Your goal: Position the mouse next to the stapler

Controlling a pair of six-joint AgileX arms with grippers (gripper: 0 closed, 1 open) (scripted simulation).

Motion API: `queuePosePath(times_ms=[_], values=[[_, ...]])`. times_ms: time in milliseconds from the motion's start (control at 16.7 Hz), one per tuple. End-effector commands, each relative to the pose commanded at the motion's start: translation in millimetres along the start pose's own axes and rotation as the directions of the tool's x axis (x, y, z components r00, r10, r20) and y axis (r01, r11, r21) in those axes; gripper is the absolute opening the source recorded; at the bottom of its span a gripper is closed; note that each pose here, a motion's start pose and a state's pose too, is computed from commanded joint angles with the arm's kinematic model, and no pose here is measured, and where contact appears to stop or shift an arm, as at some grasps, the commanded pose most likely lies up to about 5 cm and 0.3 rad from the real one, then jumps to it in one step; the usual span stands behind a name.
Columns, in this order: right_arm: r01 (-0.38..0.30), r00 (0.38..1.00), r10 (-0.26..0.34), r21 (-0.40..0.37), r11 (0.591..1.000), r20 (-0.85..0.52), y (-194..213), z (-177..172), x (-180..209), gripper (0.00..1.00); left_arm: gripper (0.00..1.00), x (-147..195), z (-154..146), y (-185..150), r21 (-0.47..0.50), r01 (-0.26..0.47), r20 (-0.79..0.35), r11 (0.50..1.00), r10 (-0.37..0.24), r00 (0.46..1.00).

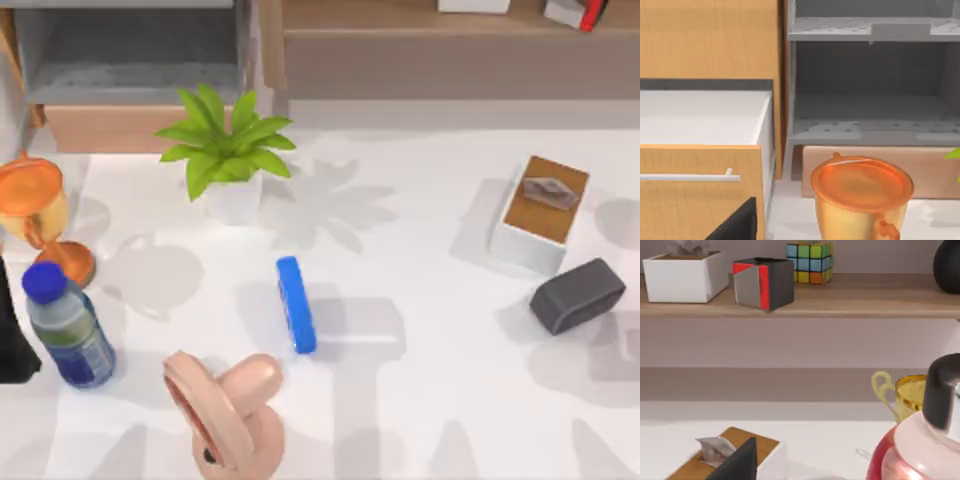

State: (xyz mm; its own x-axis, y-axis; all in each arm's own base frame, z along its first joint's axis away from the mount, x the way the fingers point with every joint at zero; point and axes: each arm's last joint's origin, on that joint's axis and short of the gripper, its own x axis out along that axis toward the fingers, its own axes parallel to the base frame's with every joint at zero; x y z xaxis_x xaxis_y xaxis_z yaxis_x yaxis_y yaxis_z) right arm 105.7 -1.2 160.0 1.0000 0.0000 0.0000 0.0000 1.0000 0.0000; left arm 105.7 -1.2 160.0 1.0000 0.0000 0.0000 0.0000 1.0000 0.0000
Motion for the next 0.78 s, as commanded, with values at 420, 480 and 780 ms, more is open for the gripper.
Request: queuePosePath(times_ms=[420, 480, 780], values=[[0.000, 1.000, 0.000, 0.000, 1.000, 0.000, 0, 0, 0, 1.00, 1.00, 3, 29, 2, 0.010, -0.018, -0.101, 1.000, 0.019, 0.995], [0.000, 1.000, 0.000, 0.000, 1.000, 0.000, 0, 0, 0, 1.00, 1.00, 5, 41, 3, 0.014, -0.025, -0.140, 1.000, 0.026, 0.990], [0.000, 1.000, 0.000, 0.000, 1.000, 0.000, 0, 0, 0, 1.00, 1.00, 50, 123, 15, 0.034, -0.067, -0.384, 0.997, 0.075, 0.920]])
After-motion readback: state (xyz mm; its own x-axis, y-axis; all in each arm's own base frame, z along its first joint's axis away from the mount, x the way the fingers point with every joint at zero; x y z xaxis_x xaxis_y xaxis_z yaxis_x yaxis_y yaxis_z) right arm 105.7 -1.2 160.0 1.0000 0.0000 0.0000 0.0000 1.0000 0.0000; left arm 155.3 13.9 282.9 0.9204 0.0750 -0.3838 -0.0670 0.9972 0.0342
